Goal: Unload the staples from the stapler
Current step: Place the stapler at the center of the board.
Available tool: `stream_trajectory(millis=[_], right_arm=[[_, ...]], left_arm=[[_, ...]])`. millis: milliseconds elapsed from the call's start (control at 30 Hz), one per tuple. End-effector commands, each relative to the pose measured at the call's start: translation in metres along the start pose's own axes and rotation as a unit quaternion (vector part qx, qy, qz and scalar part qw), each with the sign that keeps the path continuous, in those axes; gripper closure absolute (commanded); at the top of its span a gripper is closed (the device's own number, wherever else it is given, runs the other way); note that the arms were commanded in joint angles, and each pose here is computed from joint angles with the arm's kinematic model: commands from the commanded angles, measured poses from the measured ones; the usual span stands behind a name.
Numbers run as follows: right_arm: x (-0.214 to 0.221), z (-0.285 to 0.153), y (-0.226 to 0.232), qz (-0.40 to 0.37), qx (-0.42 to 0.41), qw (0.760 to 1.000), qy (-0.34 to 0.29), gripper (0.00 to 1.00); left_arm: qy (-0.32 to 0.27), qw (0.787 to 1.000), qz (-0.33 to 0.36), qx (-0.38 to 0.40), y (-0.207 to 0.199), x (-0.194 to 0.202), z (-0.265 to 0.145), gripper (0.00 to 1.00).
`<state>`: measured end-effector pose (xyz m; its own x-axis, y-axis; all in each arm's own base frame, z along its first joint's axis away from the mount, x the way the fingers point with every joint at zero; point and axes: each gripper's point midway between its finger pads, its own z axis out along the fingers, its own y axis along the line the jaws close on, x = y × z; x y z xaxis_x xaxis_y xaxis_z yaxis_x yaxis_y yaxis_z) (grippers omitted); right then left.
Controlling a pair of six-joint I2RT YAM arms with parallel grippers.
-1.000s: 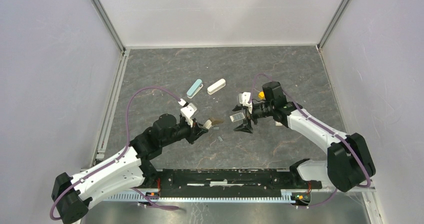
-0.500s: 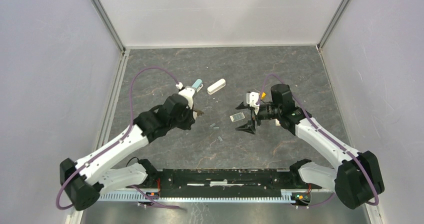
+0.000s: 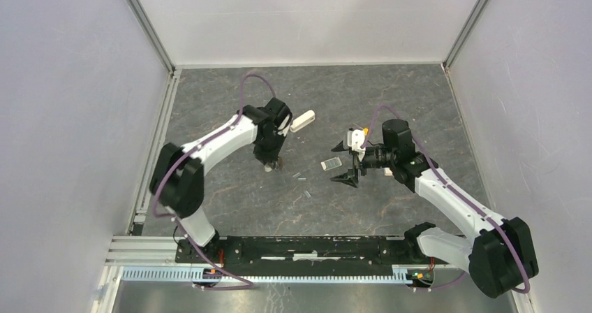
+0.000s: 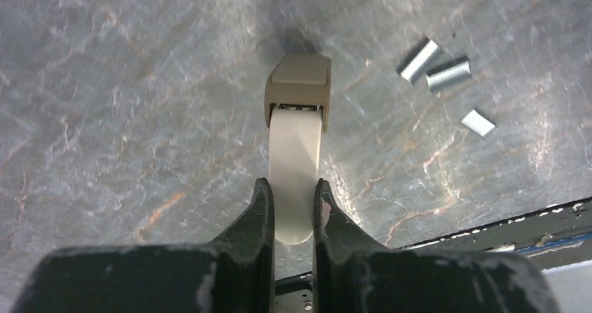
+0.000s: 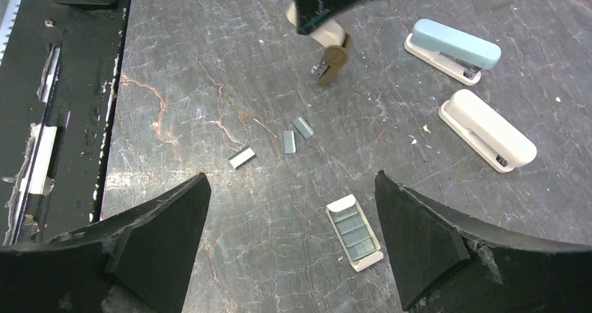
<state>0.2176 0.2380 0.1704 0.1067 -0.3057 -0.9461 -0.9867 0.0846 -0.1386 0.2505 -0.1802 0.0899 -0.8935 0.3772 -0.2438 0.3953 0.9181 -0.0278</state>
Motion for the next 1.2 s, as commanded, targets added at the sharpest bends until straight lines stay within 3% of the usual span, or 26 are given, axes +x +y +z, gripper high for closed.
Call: stream_trajectory(millis=[0, 300, 433, 700, 833, 1000, 1167], right_arm=[[-0.005, -0.004, -0.007, -0.024, 0.015, 1.0, -0.006, 0.06], [0.001, -0.005, -0.008, -0.019, 0.015, 1.0, 0.0, 0.06], [0.005, -0.004, -0.009, -0.016, 0.013, 1.0, 0.004, 0.06], [0.007, -0.004, -0.01, -0.016, 0.014, 1.0, 0.009, 0.06], [0.006, -0.005, -0.011, -0.019, 0.017, 1.0, 0.009, 0.06], [0.004, -0.007, -0.012, -0.023, 0.022, 0.999, 0.009, 0.06], [0.004, -0.01, -0.015, -0.025, 0.029, 0.999, 0.009, 0.06]], left_arm=[[0.066, 0.997, 0.033, 0.029, 0.005, -0.013, 0.028, 0.98], [0.068, 0.997, 0.044, 0.017, 0.006, -0.063, 0.055, 0.98], [0.074, 0.996, 0.047, -0.002, 0.014, -0.058, 0.056, 0.96], [0.061, 0.991, 0.039, -0.115, 0.055, -0.036, 0.037, 0.95], [0.061, 0.986, 0.036, -0.153, 0.072, -0.023, 0.036, 0.83], [0.067, 0.988, 0.017, -0.138, 0.078, -0.014, 0.046, 0.81], [0.053, 0.99, 0.007, -0.132, 0.08, -0.02, 0.044, 0.61]])
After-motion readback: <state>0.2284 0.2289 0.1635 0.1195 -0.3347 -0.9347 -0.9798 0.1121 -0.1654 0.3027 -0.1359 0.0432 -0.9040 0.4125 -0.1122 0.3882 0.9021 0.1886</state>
